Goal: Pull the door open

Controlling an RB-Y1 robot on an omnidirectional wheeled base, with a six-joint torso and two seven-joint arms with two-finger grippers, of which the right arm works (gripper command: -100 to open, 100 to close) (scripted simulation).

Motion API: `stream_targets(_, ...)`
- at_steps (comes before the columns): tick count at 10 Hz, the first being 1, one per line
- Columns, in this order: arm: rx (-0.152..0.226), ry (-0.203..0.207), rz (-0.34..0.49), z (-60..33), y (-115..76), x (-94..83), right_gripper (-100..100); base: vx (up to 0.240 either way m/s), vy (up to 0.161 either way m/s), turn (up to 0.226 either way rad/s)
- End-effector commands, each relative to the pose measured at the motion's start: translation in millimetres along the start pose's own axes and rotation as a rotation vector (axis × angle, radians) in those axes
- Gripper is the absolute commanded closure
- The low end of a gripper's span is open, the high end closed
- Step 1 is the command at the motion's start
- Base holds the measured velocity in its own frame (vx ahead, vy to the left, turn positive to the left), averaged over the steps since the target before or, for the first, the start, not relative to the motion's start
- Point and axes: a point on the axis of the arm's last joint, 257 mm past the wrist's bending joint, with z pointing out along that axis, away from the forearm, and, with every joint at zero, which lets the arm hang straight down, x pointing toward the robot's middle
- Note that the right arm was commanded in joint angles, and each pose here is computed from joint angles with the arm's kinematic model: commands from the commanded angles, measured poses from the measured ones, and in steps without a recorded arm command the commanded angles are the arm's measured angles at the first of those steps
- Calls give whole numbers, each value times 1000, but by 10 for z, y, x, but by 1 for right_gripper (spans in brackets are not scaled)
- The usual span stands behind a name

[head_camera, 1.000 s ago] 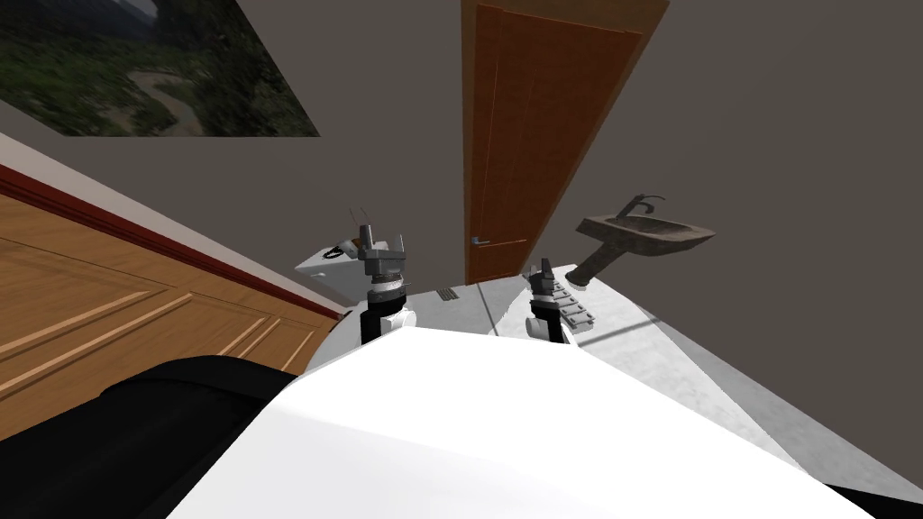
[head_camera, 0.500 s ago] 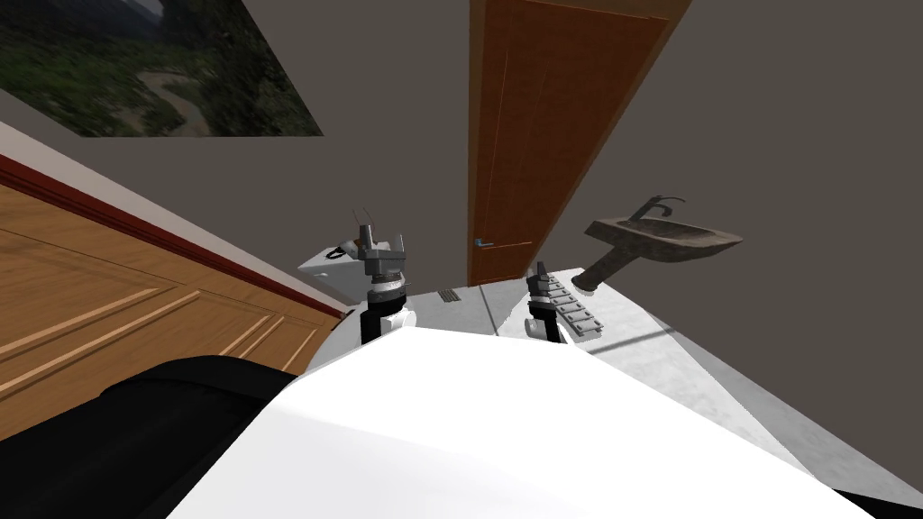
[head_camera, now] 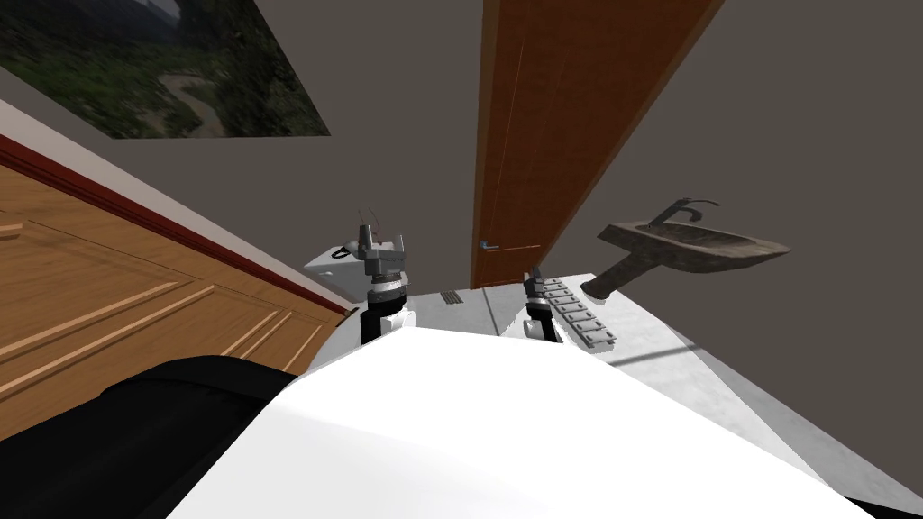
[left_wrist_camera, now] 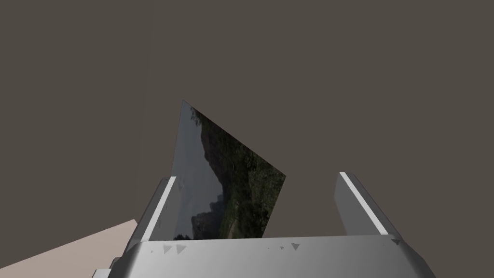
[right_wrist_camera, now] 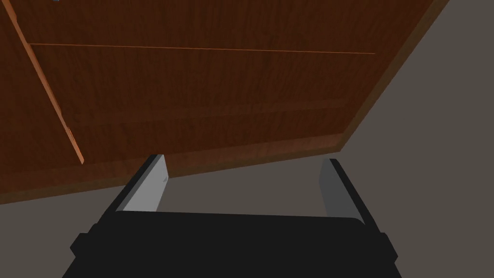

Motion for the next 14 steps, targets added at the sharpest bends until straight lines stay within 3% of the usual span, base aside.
stream_targets(1, 21, 7, 8, 9, -124, 4, -100, 100, 6, 98)
stream_targets(14, 167, 31, 41, -160, -884, 9, -100, 67, 1, 62)
